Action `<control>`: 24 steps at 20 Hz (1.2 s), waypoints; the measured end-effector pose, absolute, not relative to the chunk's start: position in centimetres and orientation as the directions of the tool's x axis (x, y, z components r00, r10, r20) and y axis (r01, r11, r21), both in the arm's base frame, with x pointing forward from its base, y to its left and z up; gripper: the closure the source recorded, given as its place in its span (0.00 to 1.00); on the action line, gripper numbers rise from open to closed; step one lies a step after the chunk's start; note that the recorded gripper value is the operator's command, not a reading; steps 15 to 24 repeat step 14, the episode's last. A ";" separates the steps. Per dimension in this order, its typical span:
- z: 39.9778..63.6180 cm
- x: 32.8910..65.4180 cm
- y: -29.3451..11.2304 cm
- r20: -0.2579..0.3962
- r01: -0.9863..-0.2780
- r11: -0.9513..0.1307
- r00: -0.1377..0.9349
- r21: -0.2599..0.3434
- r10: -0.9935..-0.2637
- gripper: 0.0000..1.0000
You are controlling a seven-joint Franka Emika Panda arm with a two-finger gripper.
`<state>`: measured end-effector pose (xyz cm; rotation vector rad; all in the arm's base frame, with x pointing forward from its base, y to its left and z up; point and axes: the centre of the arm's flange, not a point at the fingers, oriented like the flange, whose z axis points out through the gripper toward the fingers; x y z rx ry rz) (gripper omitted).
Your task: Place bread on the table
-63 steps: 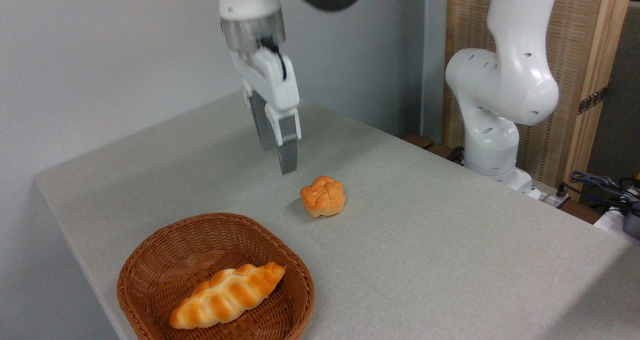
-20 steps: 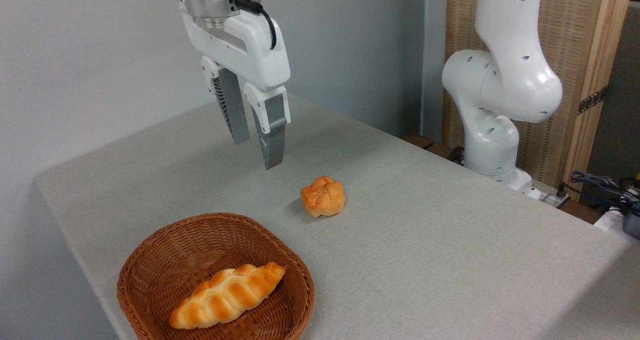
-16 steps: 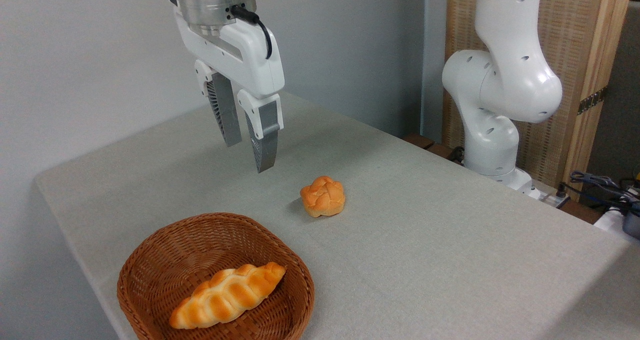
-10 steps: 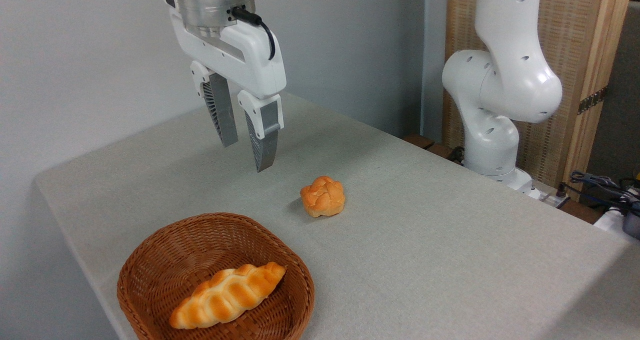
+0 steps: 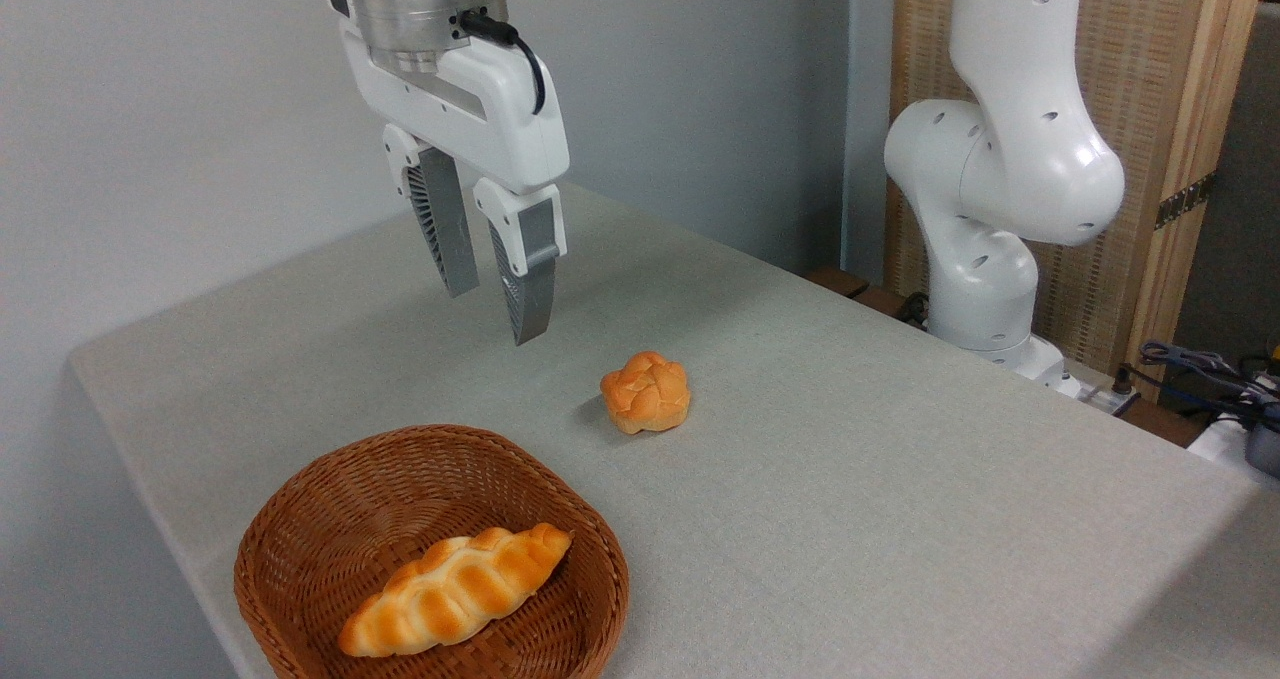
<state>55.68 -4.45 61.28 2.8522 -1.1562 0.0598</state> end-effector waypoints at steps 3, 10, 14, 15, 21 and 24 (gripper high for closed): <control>61.3 55.6 -4.8 0.058 -0.703 -0.710 0.711 0.041 -0.700 0.00; 61.3 55.7 -4.7 0.058 -0.725 -0.687 0.688 0.038 -0.723 0.00; 61.3 55.7 -4.7 0.058 -0.725 -0.687 0.688 0.038 -0.723 0.00; 61.3 55.7 -4.7 0.058 -0.725 -0.687 0.688 0.038 -0.723 0.00; 61.3 55.7 -4.7 0.058 -0.725 -0.687 0.688 0.038 -0.723 0.00; 61.3 55.7 -4.7 0.058 -0.725 -0.687 0.688 0.038 -0.723 0.00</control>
